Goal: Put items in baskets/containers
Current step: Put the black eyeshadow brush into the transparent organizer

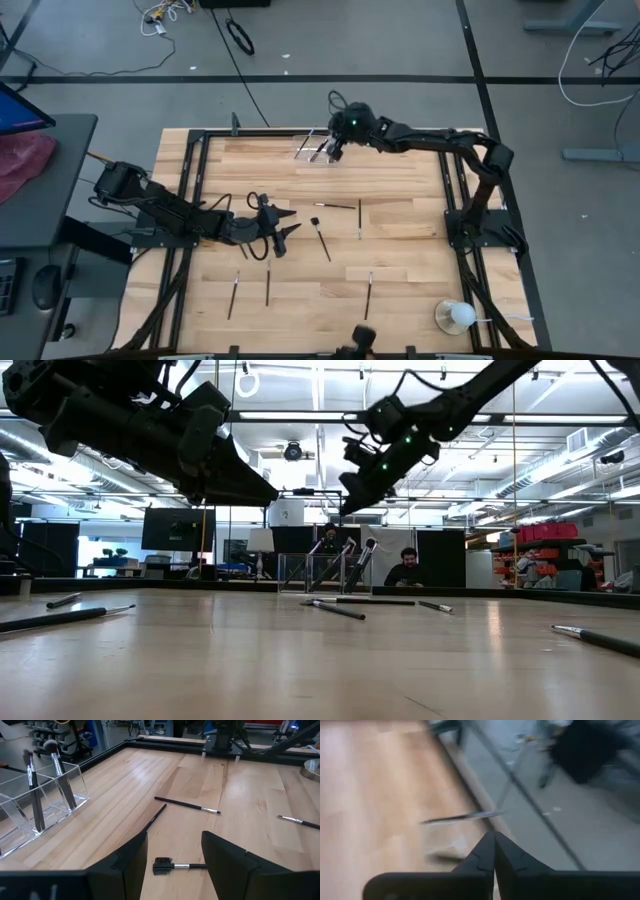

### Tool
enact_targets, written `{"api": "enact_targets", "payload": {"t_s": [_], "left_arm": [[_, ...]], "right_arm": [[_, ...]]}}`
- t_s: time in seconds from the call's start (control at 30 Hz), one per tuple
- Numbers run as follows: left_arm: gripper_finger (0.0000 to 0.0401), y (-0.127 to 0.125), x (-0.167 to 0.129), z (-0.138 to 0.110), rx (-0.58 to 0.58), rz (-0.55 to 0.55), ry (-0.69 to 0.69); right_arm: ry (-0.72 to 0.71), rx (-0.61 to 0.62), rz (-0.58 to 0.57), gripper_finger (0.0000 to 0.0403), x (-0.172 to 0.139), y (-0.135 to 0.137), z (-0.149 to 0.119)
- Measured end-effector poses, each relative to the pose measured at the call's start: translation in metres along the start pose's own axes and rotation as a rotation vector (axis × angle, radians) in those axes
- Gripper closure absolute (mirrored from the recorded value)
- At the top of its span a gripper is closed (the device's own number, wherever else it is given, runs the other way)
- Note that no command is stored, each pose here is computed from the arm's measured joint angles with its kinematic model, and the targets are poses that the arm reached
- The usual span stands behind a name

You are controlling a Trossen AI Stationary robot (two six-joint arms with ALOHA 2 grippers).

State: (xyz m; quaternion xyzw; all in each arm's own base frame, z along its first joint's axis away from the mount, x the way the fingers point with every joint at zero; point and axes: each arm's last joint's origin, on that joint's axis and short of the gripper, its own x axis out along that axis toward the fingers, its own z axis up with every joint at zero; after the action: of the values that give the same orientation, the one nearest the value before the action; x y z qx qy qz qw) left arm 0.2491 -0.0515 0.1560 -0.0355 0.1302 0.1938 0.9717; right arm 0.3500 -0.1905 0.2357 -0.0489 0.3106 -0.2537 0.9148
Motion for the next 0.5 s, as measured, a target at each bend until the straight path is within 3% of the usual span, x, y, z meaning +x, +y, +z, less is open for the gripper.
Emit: {"api": "enact_targets", "payload": {"t_s": [0.17,0.33,0.5], "left_arm": [[0.0208,0.0,0.0,-0.002,-0.021,0.002,0.019],[0.0209,0.002,-0.001,-0.008,-0.072,0.017,0.074],[0.0221,-0.003,-0.012,-0.009,-0.178,0.021,0.213]], "right_arm": [[0.041,-0.081,0.165,0.04,-0.008,0.053,-0.002],[0.025,-0.118,0.292,0.0401,-0.018,0.116,-0.026],[-0.005,-0.12,0.307,0.0401,-0.028,0.152,-0.055]]}}
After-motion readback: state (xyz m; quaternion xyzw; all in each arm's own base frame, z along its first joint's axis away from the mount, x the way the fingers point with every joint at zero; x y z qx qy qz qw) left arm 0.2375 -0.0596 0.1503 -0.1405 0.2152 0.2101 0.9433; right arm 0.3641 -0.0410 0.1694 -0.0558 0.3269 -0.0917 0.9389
